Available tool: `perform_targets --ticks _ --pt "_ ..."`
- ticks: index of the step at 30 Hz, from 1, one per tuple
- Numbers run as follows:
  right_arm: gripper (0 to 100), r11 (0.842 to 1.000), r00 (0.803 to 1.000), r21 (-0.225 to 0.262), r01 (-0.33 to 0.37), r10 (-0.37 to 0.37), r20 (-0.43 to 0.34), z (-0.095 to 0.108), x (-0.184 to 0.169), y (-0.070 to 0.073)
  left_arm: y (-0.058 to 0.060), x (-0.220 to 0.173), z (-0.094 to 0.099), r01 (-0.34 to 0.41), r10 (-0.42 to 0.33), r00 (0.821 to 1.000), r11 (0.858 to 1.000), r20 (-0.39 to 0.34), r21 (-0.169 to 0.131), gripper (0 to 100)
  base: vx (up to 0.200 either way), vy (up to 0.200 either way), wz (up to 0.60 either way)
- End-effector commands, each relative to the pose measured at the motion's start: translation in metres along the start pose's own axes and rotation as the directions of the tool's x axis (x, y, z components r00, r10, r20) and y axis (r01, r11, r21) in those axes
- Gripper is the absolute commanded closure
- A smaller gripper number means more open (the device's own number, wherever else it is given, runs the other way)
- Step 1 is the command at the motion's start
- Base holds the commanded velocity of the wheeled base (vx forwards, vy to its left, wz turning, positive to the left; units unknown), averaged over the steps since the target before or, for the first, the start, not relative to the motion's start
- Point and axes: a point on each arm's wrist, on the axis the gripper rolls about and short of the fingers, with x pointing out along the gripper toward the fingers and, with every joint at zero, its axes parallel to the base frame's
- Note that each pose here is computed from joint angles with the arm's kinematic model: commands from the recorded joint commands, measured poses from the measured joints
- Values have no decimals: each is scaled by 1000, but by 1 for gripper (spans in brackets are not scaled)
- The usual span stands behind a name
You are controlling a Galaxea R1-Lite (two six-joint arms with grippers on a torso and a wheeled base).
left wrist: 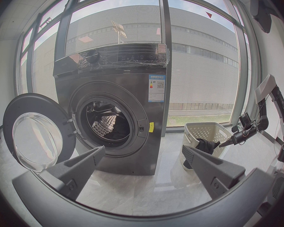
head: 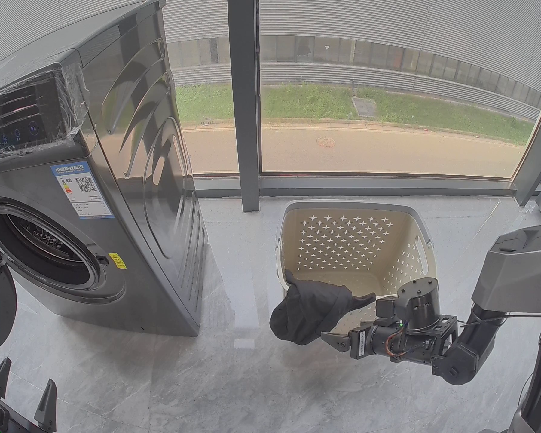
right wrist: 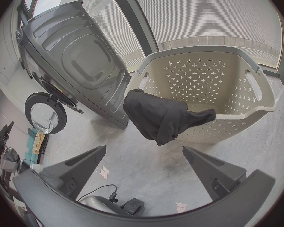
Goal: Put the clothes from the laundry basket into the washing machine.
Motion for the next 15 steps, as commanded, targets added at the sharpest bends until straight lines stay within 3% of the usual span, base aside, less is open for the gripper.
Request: perform_targets --ticks 1,7,15 --pt "0 1000 1000 8 23 -23 -6 -2 18 -4 0 0 -5 0 0 1000 1000 -3 -1 0 0 0 0" --pt "0 999 1000 29 26 -26 -11 -3 39 -6 0 0 -5 -1 1 1000 1000 -4 -1 0 0 0 0" --pt "0 998 999 59 -5 2 54 12 69 -3 0 0 -5 0 0 1000 1000 -4 -4 0 0 0 0"
